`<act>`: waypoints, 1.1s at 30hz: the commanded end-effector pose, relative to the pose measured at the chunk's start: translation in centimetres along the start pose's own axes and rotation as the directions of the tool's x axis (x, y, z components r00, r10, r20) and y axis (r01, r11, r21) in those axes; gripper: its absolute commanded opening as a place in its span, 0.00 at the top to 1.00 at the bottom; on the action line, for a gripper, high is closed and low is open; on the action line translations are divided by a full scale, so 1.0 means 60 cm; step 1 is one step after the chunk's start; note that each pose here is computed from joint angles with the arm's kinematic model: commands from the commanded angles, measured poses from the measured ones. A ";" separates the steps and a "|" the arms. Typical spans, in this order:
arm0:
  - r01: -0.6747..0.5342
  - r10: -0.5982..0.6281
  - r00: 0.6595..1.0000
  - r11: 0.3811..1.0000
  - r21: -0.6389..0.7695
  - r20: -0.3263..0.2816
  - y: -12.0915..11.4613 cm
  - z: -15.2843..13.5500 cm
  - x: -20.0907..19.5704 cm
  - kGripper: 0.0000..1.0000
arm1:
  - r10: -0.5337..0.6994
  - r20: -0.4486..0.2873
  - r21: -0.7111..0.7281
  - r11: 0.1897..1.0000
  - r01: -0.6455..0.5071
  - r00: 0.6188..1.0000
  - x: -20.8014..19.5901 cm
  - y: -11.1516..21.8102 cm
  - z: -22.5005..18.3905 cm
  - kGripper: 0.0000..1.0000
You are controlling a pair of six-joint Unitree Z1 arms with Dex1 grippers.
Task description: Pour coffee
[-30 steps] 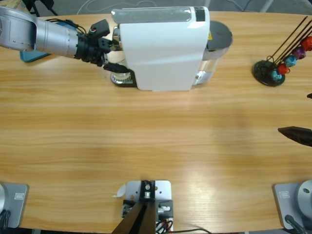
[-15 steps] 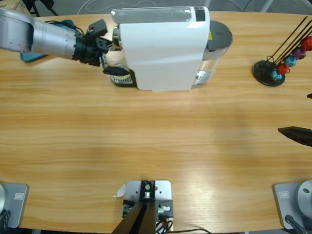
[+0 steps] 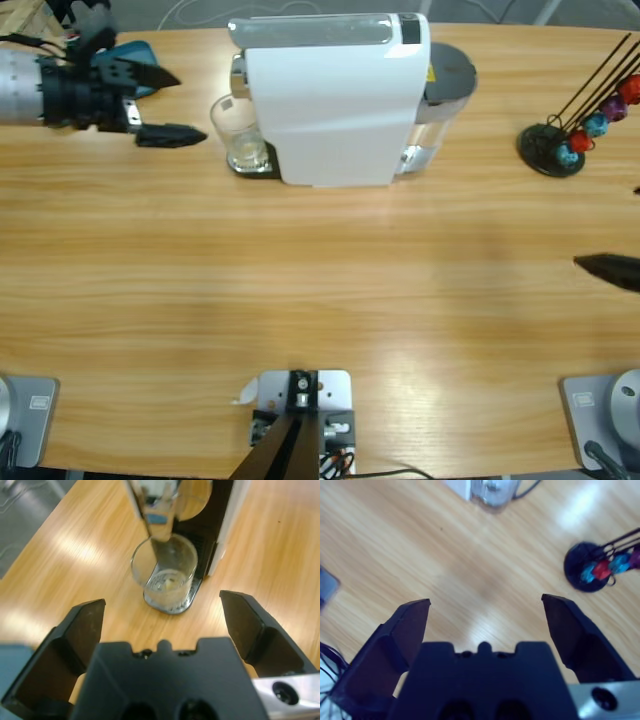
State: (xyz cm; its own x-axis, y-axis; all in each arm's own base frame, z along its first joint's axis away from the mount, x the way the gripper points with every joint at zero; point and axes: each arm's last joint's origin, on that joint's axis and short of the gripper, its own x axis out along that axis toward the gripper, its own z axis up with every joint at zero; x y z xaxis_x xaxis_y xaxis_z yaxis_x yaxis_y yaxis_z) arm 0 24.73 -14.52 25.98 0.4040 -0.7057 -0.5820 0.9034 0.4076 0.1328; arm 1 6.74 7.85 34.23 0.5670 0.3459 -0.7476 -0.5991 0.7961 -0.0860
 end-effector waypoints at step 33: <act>-0.156 0.133 0.982 0.973 -0.173 -0.135 -0.086 -0.008 -0.078 0.00 | 0.174 -0.034 0.185 0.969 -0.165 0.984 0.232 -0.123 0.418 1.00</act>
State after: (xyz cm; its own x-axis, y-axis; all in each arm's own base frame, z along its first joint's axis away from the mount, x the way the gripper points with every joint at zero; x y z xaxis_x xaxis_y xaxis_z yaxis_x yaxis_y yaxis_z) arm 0 17.81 -12.63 28.36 0.5093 -0.5735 -0.6417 0.7933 0.6019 0.0917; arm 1 30.95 17.99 43.27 0.5001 0.4459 -0.7423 -0.5629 0.8189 0.1126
